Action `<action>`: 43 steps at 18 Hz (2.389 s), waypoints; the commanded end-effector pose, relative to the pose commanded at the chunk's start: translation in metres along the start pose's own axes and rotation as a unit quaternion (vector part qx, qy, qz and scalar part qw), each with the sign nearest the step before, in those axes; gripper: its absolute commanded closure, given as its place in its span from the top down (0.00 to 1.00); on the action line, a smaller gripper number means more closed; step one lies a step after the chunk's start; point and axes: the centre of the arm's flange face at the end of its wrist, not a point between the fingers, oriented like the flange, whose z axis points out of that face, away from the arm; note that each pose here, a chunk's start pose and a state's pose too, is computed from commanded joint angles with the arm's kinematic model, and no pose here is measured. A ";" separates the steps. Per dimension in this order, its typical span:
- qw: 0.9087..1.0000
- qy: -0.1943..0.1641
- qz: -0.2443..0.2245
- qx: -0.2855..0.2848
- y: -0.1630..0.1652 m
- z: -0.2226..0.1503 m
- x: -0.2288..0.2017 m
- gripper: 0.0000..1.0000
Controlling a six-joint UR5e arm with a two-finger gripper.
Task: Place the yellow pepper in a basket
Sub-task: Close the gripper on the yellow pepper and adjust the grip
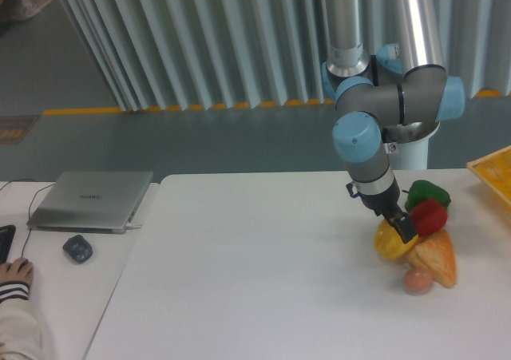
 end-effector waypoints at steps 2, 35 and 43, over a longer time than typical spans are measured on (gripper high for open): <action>1.000 -0.001 0.000 0.000 0.000 -0.001 0.000 1.00; 0.999 -0.027 0.013 -0.021 -0.026 -0.008 -0.011 0.59; 0.999 -0.024 0.010 -0.022 -0.023 -0.009 -0.010 1.00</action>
